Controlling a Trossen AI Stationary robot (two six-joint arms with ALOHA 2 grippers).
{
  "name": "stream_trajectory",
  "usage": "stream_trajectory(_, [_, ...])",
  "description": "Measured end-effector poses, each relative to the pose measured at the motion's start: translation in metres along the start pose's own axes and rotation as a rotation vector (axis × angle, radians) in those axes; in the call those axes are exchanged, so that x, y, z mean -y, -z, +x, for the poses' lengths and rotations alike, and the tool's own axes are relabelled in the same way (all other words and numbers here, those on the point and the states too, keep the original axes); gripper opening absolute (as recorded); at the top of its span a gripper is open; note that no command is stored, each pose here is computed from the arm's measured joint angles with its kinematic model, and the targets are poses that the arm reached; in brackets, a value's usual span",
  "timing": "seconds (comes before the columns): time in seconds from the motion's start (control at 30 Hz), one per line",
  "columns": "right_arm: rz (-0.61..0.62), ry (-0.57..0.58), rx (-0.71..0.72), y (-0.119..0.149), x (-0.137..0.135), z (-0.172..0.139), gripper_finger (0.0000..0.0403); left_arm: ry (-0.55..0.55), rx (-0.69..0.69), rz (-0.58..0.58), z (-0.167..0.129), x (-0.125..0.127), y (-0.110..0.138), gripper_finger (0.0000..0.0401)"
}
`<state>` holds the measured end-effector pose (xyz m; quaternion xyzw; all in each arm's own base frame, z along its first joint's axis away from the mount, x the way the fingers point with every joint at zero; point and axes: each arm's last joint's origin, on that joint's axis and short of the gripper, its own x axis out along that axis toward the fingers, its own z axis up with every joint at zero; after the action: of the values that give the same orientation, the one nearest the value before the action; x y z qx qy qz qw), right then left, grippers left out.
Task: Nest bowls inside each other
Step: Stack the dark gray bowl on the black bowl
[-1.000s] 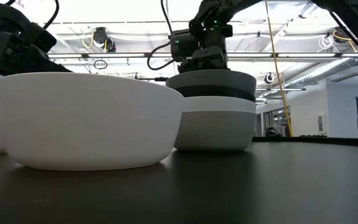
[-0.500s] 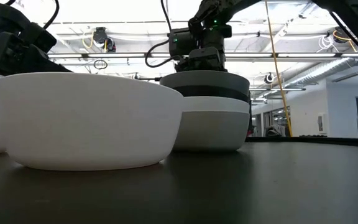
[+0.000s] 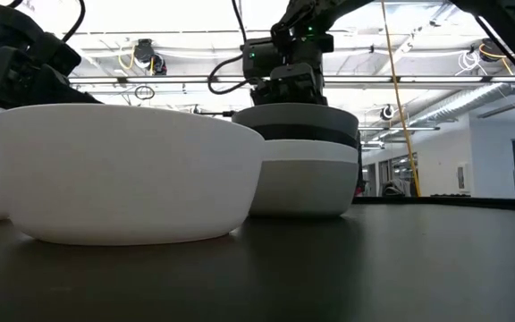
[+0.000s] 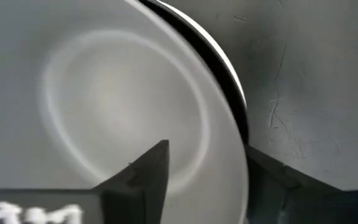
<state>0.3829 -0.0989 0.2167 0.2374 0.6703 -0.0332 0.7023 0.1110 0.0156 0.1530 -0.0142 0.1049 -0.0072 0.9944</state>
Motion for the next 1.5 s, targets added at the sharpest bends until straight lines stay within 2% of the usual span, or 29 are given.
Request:
stream_trajectory(0.13, [0.011,0.003,0.021,0.001,0.002,-0.007,0.0189,0.000,0.000,0.003,0.000,0.000,0.000,0.0243])
stream_trajectory(0.3, [-0.007,0.005,0.086,0.005,-0.002,-0.023,0.0206,0.000,0.000,0.003,0.000,0.000,0.000,0.0243])
stream_trajectory(0.47, [-0.012,-0.006,0.151,0.007,-0.006,-0.037,0.0210,0.000,0.003,0.004,0.000,0.000,0.000,0.0243])
stream_trajectory(0.83, [-0.005,0.042,0.171,0.006,-0.001,-0.039,0.0205,0.000,0.004,0.003,0.000,0.000,0.000,0.0243])
stream_trajectory(1.03, [-0.006,0.043,0.152,0.008,-0.001,-0.039,0.0150,0.000,0.004,0.004,0.000,0.000,0.000,0.0243])
stream_trajectory(1.27, [-0.027,0.049,0.130,0.010,0.000,-0.038,0.0017,-0.001,0.004,0.004,0.000,0.000,0.000,0.0243])
stream_trajectory(1.5, [-0.010,0.043,0.118,0.011,0.000,-0.038,0.0005,-0.001,0.004,0.001,0.000,0.000,0.000,0.0243])
